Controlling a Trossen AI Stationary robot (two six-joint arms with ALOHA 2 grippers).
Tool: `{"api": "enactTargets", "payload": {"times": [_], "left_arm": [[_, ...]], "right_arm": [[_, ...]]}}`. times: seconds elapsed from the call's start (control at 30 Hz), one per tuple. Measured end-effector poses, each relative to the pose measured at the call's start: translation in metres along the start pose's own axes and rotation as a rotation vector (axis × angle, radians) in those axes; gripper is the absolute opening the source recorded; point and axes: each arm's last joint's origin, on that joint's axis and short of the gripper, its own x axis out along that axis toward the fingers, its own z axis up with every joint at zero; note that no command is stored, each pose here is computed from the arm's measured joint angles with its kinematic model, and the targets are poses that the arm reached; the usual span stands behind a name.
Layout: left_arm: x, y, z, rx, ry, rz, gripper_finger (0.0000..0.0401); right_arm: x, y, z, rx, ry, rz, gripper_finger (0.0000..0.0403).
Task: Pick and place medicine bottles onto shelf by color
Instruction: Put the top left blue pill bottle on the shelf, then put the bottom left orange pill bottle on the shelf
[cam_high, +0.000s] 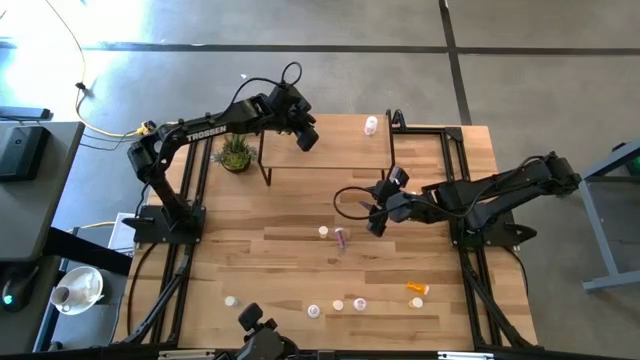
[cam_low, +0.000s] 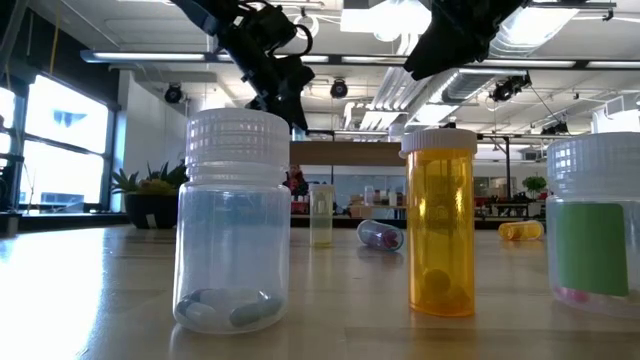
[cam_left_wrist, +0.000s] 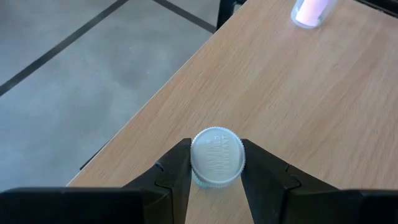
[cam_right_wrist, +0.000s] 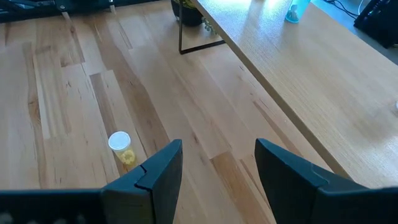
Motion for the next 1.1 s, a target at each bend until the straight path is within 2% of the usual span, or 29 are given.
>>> {"api": "enactTargets", "payload": {"times": [0.2,0.5,0.73,1.1], "left_arm": [[0.0,0.0,0.0,0.0,0.002,0.0,0.0118],[0.002,0.0,0.001,0.001,-0.014,-0.001,0.0175],[0.0,0.0,0.004,0.001,-0.027,-0.001,0.019],[-0.035,0.0,0.035,0.018,-0.011,-0.001,0.019]], "right_arm": [[0.0,0.0,0.0,-0.001,0.002,-0.001,0.0193],[0.0,0.0,0.0,-0.004,0.003,-0.001,0.0193],[0.0,0.0,0.0,0.005,0.003,-0.001,0.0193],[0.0,-0.001,-0.004,0.02,0.036,-0.007,0.0193]]}}
